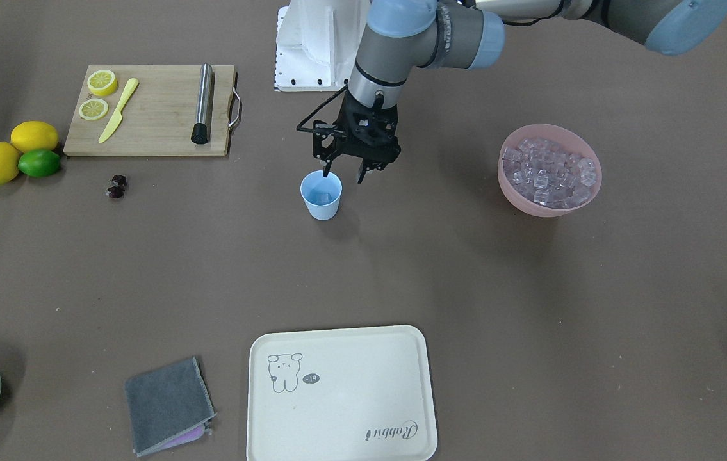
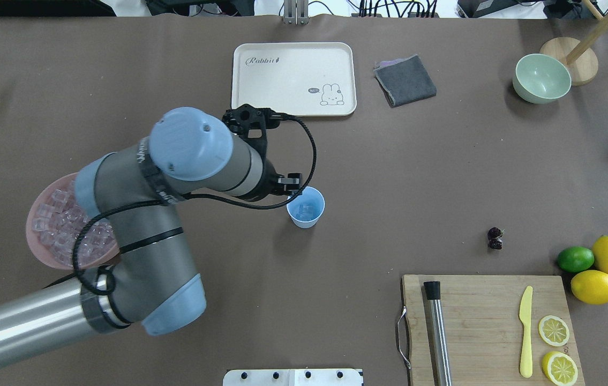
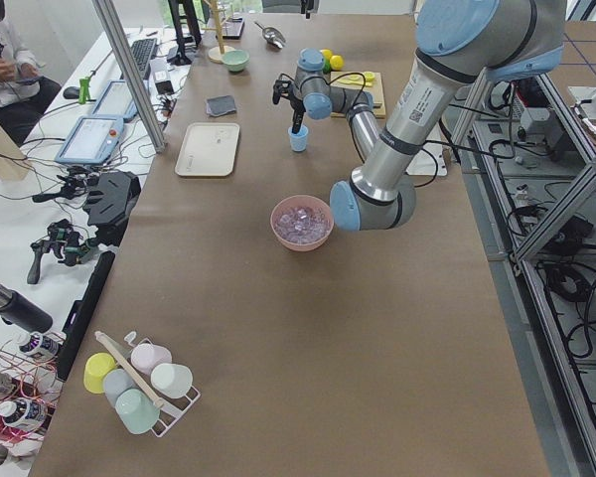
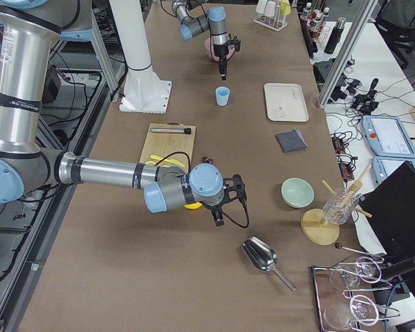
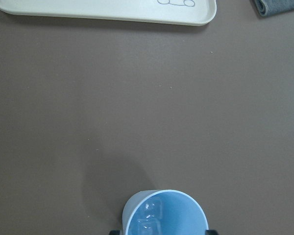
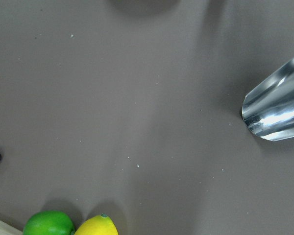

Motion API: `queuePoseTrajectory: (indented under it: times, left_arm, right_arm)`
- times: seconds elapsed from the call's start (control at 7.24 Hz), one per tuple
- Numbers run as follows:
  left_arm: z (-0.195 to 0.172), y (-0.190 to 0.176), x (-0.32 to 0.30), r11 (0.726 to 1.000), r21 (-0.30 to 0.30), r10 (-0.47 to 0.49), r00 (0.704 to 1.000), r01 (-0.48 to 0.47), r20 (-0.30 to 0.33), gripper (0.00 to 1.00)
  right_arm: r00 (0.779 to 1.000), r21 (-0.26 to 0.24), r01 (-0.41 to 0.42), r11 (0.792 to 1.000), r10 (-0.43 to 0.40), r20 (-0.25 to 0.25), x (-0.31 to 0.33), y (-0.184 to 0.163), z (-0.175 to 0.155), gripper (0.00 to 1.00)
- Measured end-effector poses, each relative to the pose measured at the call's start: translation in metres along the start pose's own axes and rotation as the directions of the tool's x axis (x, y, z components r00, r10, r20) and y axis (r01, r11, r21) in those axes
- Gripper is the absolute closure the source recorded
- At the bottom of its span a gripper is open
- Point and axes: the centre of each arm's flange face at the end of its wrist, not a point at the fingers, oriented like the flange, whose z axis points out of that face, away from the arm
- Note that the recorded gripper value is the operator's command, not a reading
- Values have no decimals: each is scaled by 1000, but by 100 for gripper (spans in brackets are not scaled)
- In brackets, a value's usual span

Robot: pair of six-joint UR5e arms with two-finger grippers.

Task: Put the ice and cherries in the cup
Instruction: 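Return the left gripper to the pink bowl and grasp a third ice cube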

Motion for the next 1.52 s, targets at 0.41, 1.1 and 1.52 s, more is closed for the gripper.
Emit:
queuePoseTrajectory:
  times: [0.41, 1.1, 1.52]
  left_arm:
    - [-63, 27, -95, 1000, -12, 7, 996, -6, 83, 32]
    - [-85, 25, -202, 964, -65, -245, 955, 258, 167, 34]
    - [-74, 36, -272, 940, -58, -323, 933, 336, 160, 31]
  right_arm:
    - [999, 9, 50, 999, -50, 9, -22, -12, -5, 1]
    - [995, 9, 100, 995, -101, 22, -44, -25, -3, 1]
    - [993, 8, 116, 993, -117, 27, -51, -29, -2, 1]
